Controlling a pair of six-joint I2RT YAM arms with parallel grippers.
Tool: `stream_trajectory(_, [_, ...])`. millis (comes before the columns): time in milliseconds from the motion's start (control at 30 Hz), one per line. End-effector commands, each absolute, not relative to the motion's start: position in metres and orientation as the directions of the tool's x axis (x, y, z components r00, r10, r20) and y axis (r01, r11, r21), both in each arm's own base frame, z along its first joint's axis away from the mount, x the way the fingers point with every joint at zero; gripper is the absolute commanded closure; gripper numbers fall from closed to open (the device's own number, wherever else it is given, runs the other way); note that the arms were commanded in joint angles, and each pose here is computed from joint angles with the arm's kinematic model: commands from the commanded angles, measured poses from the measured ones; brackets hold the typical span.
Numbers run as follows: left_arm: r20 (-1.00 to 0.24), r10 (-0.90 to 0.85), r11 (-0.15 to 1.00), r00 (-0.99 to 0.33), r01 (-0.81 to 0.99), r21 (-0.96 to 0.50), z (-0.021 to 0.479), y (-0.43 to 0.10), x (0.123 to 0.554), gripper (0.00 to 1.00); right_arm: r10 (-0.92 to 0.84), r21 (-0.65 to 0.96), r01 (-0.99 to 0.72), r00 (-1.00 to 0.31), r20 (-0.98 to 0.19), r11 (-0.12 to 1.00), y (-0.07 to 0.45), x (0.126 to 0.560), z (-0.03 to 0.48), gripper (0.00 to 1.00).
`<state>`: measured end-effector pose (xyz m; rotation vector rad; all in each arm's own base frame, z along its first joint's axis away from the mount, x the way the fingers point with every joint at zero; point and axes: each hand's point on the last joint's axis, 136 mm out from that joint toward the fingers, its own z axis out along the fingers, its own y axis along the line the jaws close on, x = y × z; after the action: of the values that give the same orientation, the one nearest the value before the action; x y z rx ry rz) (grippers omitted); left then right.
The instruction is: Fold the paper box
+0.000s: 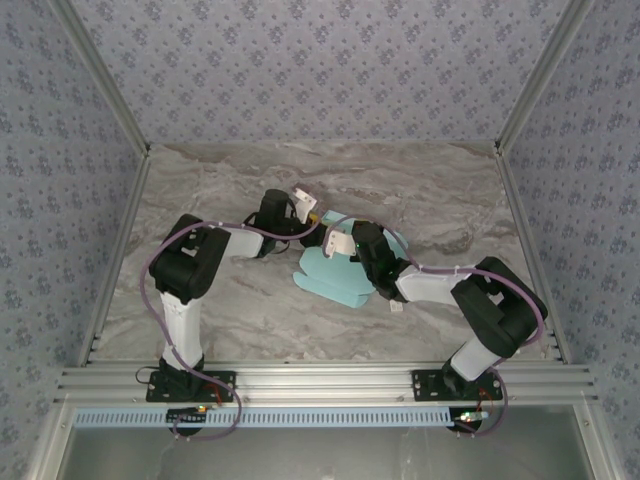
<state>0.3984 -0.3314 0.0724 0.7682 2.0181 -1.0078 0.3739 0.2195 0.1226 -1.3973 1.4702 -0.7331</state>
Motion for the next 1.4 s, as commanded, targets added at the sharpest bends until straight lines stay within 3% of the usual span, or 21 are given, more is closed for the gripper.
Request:
stream_trajectory(0, [-0.827,0.190,0.579,-0.529,0.741,-0.340,0.067,-0.320,0.406,0.52,-0.963,-0.892,-0.416,0.117,-0.242,0.174,0.226,0.370,0.130,0.95])
stream_trajectory(300, [-0.850,0.229,0.659,-0.475,0.718,-0.224,0.056,-0.313,0.401,0.64,-0.962,-0.897,-0.408,0.125,-0.241,0.171,0.231,0.366,0.136,0.95])
stream_trajectory(800, [-0.893,0.182,0.653,-0.410,0.730,-0.202,0.064,-0.308,0.395,0.62,-0.971,-0.895,-0.425,0.121,-0.205,0.136,0.232,0.356,0.117,0.95])
stream_trajectory(1100, [-0.906,0.161,0.626,-0.391,0.750,-0.212,0.070,-0.310,0.390,0.61,-0.984,-0.908,-0.415,0.127,-0.126,0.063,0.232,0.356,0.104,0.95])
stream_trajectory(1367, [-0.907,0.149,0.626,-0.393,0.747,-0.221,0.074,-0.311,0.391,0.61,-0.982,-0.906,-0.418,0.133,-0.137,0.070,0.234,0.354,0.105,0.95])
